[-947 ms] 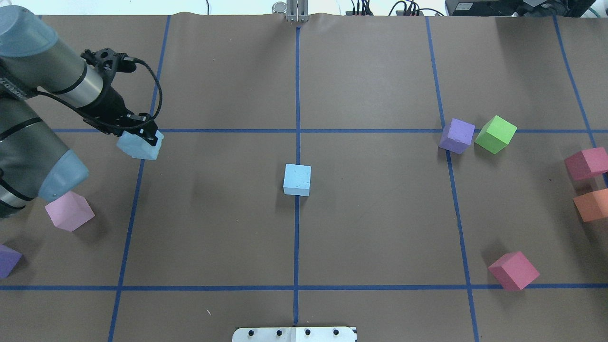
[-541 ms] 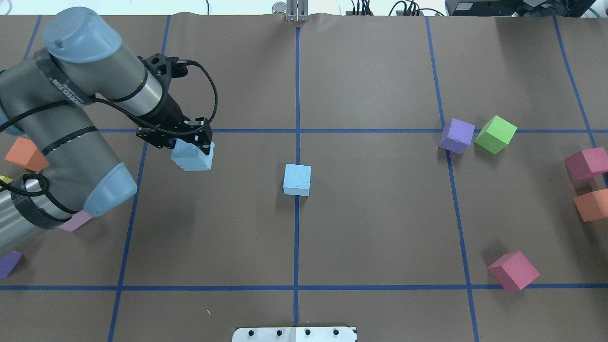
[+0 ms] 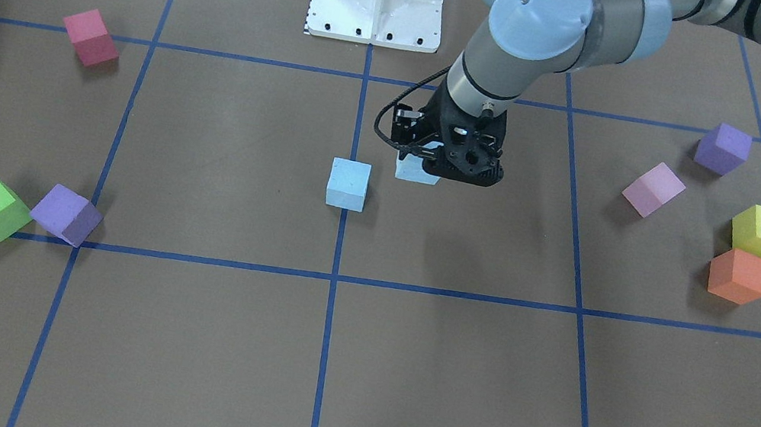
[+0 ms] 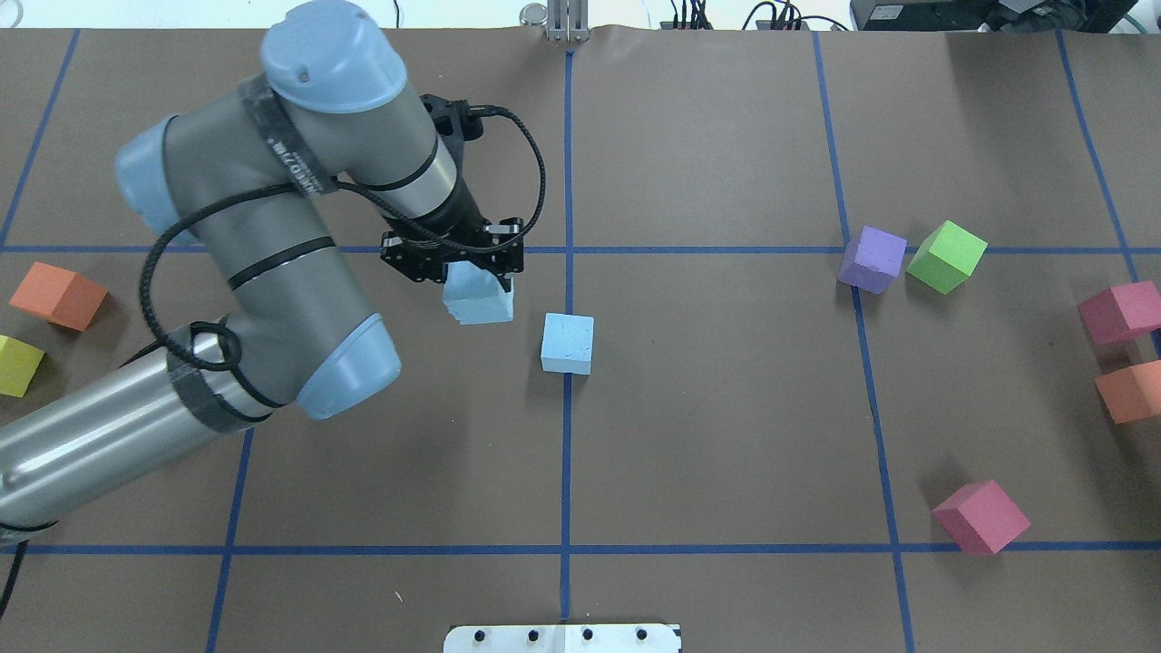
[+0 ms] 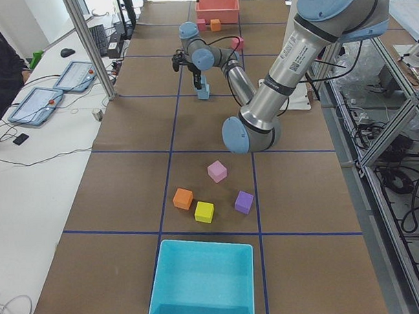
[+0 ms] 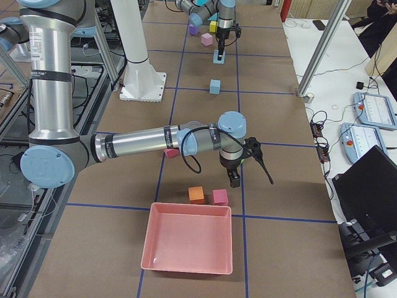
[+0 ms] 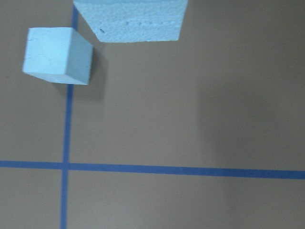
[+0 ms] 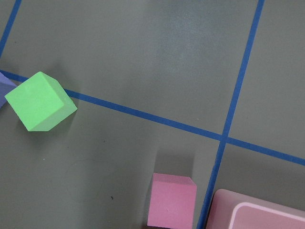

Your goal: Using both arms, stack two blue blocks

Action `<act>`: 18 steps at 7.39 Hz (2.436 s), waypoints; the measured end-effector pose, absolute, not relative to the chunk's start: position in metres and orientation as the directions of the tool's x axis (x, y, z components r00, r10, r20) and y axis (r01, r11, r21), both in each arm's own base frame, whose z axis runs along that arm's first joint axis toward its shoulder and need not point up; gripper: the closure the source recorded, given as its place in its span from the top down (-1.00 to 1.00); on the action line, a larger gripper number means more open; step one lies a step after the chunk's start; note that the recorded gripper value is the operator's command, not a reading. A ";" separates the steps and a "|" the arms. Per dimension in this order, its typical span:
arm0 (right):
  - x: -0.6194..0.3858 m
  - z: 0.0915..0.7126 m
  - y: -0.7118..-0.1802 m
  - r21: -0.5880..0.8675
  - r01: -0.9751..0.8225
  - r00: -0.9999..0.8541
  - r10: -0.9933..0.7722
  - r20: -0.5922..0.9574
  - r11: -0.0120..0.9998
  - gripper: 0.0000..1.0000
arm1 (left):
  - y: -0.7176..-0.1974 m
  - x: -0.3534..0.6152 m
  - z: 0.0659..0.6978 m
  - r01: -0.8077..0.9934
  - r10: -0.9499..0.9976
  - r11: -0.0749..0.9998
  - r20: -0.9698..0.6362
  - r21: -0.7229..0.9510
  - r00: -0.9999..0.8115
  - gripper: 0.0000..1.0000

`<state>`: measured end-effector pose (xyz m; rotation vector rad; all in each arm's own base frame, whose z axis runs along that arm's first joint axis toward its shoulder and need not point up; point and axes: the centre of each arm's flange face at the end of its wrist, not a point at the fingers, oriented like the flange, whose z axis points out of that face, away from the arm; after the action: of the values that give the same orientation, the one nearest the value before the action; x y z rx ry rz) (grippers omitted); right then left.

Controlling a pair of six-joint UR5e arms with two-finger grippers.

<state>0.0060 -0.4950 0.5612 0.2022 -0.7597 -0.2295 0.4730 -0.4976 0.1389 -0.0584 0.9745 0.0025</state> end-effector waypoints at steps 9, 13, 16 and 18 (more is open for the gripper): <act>0.006 0.560 -0.497 0.261 0.131 0.702 -0.275 0.657 0.957 1.00 | -0.482 0.567 0.117 -0.090 0.122 0.992 -0.772 0.084 0.624 0.16; 0.005 0.558 -0.499 0.261 0.131 0.701 -0.276 0.657 0.956 1.00 | -0.467 0.582 0.121 -0.048 0.050 0.999 -0.767 0.025 0.640 0.17; 0.005 0.557 -0.499 0.262 0.131 0.701 -0.276 0.657 0.956 1.00 | -0.467 0.587 0.125 -0.040 0.052 0.999 -0.758 0.034 0.650 0.18; 0.005 0.557 -0.499 0.262 0.131 0.701 -0.276 0.657 0.956 1.00 | -0.463 0.592 0.125 -0.047 0.056 0.998 -0.757 0.033 0.651 0.18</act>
<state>0.0054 -0.4993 0.5574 0.2020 -0.7614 -0.2283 0.5920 -0.4628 0.1251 0.0111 0.8603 0.0584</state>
